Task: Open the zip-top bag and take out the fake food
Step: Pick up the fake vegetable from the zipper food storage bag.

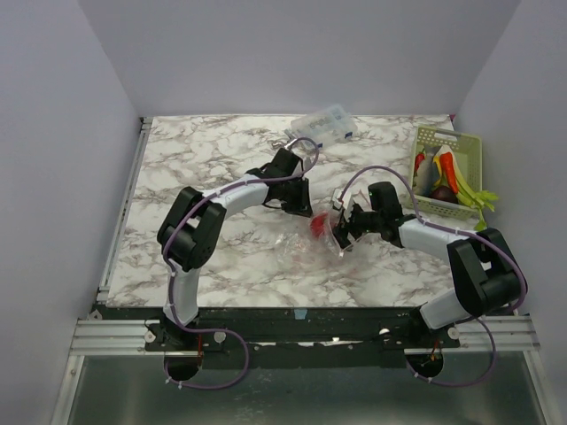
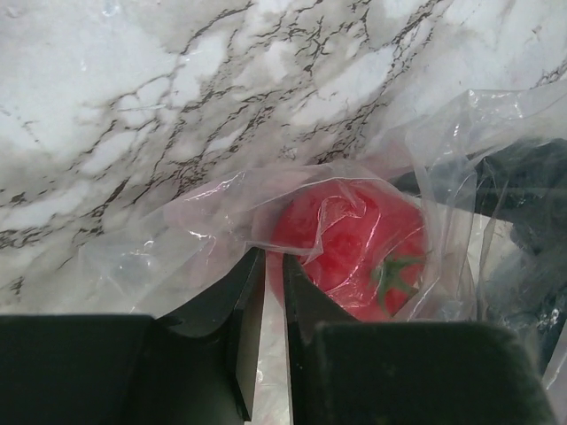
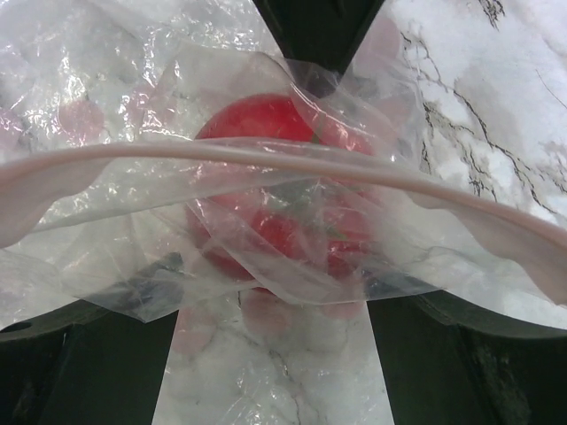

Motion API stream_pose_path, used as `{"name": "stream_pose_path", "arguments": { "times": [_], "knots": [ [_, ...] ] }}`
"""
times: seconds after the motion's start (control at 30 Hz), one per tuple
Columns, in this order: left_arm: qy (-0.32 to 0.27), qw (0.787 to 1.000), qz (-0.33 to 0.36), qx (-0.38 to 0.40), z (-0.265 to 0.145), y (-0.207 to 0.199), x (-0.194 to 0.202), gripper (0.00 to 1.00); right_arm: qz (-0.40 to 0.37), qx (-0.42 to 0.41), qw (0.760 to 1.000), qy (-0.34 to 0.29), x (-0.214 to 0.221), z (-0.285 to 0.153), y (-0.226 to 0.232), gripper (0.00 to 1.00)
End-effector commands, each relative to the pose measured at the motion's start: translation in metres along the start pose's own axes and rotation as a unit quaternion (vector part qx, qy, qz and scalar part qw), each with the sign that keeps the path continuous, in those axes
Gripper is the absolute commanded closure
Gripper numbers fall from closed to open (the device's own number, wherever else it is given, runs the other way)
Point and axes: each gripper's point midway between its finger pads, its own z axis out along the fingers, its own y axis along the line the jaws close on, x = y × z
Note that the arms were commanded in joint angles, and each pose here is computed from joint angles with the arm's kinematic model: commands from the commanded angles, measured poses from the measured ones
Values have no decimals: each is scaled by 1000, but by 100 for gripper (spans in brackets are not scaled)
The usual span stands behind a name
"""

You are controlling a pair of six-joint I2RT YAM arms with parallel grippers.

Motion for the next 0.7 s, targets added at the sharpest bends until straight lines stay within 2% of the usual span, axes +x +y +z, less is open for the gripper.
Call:
{"name": "stream_pose_path", "arguments": {
  "times": [0.0, 0.67],
  "knots": [
    [25, 1000, 9, 17, 8, -17, 7, 84, -5, -1, 1000, -15, -10, 1, -3, 16],
    [41, 999, 15, 28, 19, -34, 20, 85, -2, -28, 1000, 5, 5, 5, 6, 10]
  ]
}}
